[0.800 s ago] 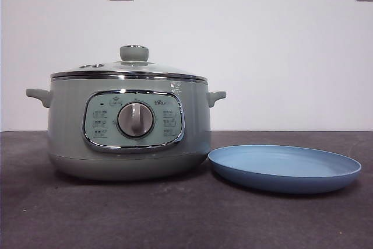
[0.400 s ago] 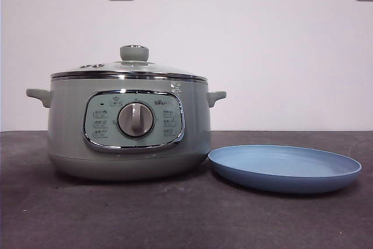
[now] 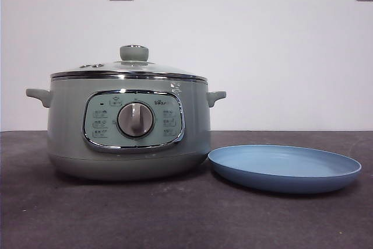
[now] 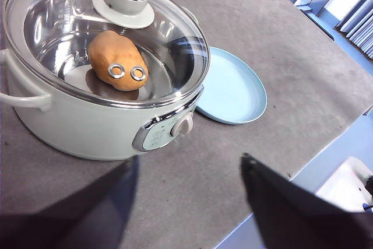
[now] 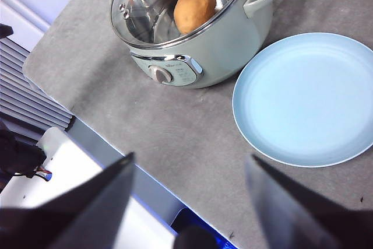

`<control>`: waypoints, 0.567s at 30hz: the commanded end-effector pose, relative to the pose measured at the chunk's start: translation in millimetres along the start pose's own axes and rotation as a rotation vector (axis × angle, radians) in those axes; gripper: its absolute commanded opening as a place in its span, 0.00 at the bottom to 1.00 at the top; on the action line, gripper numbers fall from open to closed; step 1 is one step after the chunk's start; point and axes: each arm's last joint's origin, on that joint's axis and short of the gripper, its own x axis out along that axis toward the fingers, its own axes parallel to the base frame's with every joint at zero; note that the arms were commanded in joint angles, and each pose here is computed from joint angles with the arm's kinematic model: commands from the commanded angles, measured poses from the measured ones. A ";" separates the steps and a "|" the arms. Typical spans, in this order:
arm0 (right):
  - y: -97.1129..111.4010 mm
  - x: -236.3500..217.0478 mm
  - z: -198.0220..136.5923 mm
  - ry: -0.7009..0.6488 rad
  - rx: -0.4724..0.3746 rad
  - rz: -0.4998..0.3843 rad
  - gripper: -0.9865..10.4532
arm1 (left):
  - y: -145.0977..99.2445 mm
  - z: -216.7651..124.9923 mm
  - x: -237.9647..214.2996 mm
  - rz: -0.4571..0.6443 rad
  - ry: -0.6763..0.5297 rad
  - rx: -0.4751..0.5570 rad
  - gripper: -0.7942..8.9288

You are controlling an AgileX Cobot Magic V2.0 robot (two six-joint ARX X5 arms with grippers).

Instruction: Take the potato out from the steamer,put the potato on the plate,close the lid

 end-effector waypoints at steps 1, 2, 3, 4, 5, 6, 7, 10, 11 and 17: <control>0.5 -0.3 1.3 -0.008 -0.002 0.004 0.61 | -0.2 0.2 -0.5 0.004 -0.004 -0.004 0.79; 0.5 -0.3 1.4 -0.009 -0.002 0.005 0.61 | -0.2 0.2 -0.5 0.004 -0.004 -0.003 0.79; 0.5 -0.3 1.5 -0.010 -0.003 0.005 0.61 | -0.2 0.2 -0.5 0.004 -0.004 -0.003 0.79; 0.5 -0.3 1.5 -0.010 -0.003 0.005 0.61 | -0.3 0.3 -0.5 0.004 -0.005 -0.003 0.79; 0.5 -0.3 1.5 -0.010 -0.003 0.005 0.61 | -0.3 0.3 -0.5 0.004 -0.005 -0.003 0.79; 0.5 -0.3 1.7 -0.011 -0.004 0.004 0.61 | -0.3 0.5 -0.5 0.004 -0.006 -0.002 0.79; 0.5 -0.3 1.8 -0.012 -0.005 0.004 0.61 | -0.2 0.8 -0.5 0.004 -0.009 0.000 0.79; 0.4 -0.2 1.8 -0.012 -0.004 0.004 0.61 | -0.2 3.1 -0.6 0.004 -0.028 0.009 0.79; 0.4 -0.2 1.8 -0.012 -0.004 0.004 0.61 | -0.1 4.7 -0.5 0.003 -0.041 0.010 0.79; -1.0 1.4 2.9 -0.009 -0.002 0.005 0.61 | 2.5 29.5 7.3 -0.019 -0.061 0.025 0.79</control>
